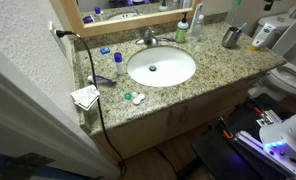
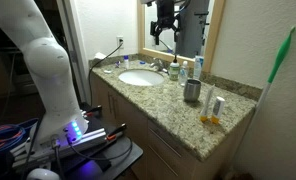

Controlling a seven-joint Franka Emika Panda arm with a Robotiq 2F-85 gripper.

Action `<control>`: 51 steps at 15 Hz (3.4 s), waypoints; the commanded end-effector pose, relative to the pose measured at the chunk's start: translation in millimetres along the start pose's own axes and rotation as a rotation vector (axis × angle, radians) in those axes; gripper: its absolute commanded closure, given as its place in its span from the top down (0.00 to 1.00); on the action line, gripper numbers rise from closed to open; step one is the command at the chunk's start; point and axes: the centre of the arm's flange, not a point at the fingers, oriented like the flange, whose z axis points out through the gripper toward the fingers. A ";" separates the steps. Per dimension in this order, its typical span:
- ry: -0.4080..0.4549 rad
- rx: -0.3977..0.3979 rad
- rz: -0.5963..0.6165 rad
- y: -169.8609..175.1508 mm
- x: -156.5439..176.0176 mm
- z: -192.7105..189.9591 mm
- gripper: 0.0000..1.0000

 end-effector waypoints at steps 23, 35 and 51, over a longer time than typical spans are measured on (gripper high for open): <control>0.008 0.513 0.769 2.3 230.8 89.9 1.00; 0.073 0.506 1.048 18.1 256.1 113.6 1.00; 0.091 0.449 1.207 11.3 278.7 135.7 1.00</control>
